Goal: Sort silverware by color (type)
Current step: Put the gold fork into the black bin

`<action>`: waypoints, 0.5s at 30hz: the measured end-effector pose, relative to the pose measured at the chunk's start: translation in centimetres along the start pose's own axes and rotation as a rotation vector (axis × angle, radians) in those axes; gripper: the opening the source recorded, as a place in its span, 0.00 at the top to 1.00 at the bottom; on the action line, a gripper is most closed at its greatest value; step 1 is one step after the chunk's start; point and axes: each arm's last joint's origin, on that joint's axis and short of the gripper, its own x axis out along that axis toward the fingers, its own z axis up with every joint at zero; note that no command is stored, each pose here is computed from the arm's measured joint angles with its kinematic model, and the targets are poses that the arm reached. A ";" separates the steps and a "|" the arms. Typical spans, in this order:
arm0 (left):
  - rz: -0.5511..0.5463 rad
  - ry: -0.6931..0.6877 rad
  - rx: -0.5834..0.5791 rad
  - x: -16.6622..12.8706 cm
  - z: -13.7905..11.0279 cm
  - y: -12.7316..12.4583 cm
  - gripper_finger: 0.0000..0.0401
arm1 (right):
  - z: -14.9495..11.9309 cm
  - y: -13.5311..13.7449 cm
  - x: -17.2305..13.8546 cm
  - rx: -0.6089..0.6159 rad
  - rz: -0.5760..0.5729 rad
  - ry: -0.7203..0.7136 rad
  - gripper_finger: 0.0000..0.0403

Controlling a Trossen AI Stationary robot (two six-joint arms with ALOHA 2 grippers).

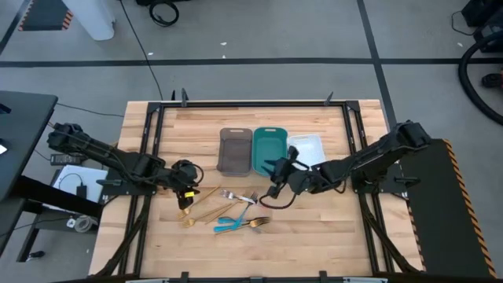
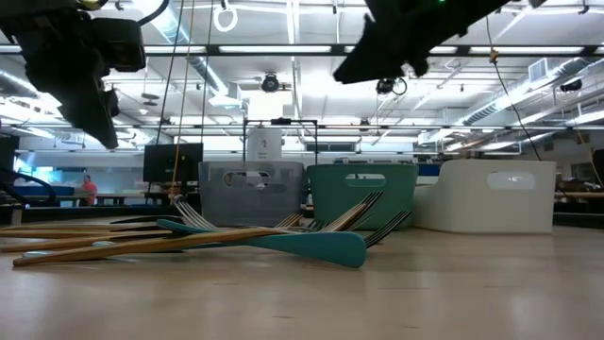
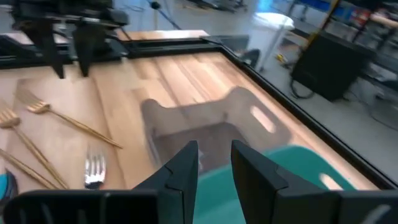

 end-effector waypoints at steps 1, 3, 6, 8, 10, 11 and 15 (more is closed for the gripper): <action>0.001 0.006 -0.015 -0.1 0.0 -0.1 0.62 | -0.1 0.3 0.4 -0.007 0.013 -0.011 0.74; -0.003 0.006 -0.043 -0.3 0.1 -0.2 0.62 | -0.4 0.8 1.1 -0.022 0.034 -0.029 0.74; 0.002 0.020 -0.086 -0.6 0.1 -0.4 0.62 | -0.8 1.4 1.9 -0.042 0.052 -0.062 0.74; 0.009 0.033 -0.126 -0.8 0.0 -0.5 0.62 | -1.0 1.8 2.4 -0.062 0.052 -0.081 0.74; 0.015 0.043 -0.173 -0.8 -0.2 -0.6 0.62 | -1.1 2.0 2.7 -0.079 0.051 -0.101 0.74; 0.015 0.044 -0.197 -0.8 -0.2 -0.6 0.62 | -1.2 2.1 2.8 -0.092 0.051 -0.106 0.74; 0.013 0.045 -0.291 -0.8 -0.4 -0.8 0.62 | -1.2 2.2 3.0 -0.139 0.049 -0.119 0.74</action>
